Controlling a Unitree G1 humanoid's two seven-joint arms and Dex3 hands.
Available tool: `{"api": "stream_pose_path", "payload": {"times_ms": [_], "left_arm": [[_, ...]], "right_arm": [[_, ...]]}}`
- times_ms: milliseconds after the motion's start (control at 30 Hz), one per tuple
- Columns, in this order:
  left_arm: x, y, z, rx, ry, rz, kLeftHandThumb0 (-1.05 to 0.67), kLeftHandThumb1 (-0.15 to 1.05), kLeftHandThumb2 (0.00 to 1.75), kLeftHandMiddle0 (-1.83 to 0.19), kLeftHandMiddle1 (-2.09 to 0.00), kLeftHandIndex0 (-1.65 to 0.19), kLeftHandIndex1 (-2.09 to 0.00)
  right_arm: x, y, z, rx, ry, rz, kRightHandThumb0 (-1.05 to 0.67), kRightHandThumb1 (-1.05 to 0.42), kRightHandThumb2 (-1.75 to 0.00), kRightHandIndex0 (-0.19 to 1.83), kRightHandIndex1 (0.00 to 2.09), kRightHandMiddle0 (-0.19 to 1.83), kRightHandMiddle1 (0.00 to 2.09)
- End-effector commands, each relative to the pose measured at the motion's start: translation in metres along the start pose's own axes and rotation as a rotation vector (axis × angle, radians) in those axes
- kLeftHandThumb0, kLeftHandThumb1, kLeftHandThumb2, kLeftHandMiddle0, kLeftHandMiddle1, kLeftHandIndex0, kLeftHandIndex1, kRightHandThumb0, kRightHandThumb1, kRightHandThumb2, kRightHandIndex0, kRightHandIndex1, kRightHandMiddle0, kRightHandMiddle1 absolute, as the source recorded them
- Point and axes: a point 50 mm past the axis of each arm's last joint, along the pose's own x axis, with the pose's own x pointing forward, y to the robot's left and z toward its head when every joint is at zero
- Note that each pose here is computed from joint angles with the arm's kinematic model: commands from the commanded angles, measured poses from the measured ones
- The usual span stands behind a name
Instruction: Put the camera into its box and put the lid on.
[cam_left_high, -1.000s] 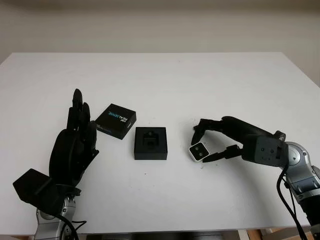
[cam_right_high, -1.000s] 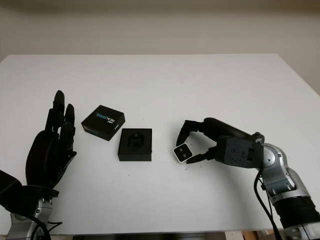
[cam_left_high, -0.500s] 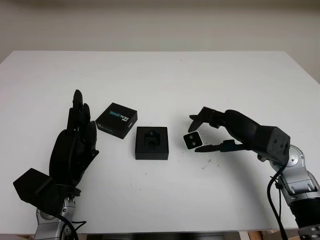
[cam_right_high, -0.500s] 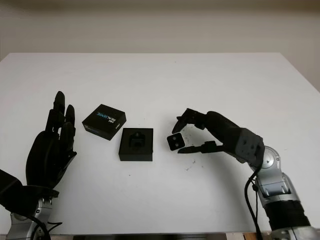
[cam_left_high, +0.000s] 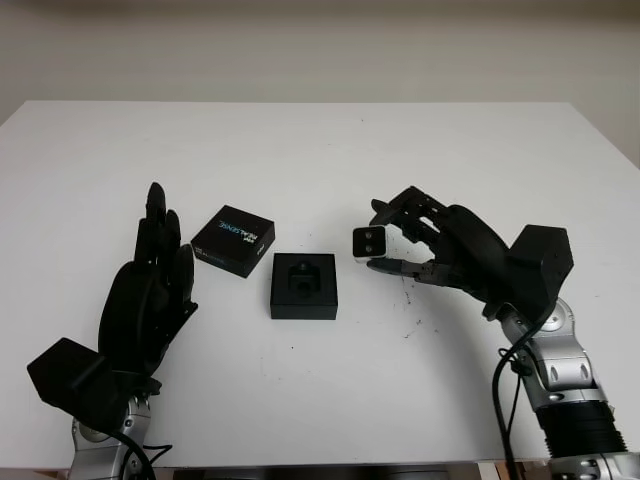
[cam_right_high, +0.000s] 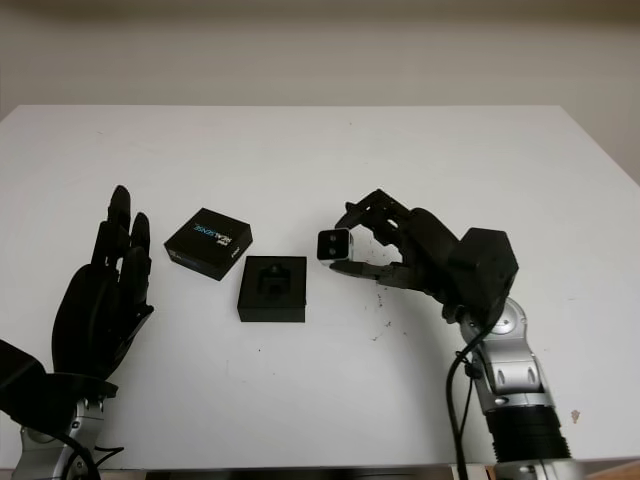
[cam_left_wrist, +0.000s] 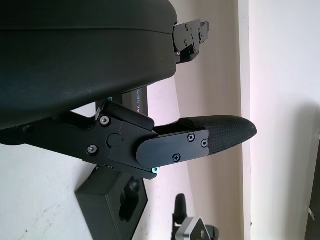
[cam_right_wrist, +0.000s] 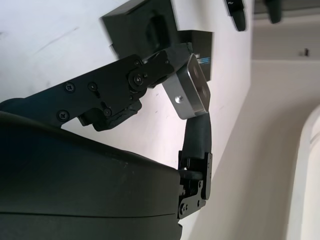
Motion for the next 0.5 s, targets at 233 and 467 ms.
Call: {"api": "stream_pose_path", "payload": {"times_ms": [233,467], "left_arm": [[0.0,-0.004,0.004,-0.01,-0.013,0.006,-0.78,1.05,0.58,0.19,0.0,0.19,0.0],[-0.001,-0.006,0.003,-0.016,-0.005,0.017,-0.8,1.05,0.57,0.19,0.0,0.19,0.0]], "right_arm": [[0.004,0.036,-0.003,0.123,0.026,0.035,-0.37,-1.04,-0.08,-0.01,0.06,0.11,1.91],[0.007,0.048,-0.011,0.148,0.044,0.077,-0.38,-1.05,-0.08,0.01,0.06,0.1,1.92]]}}
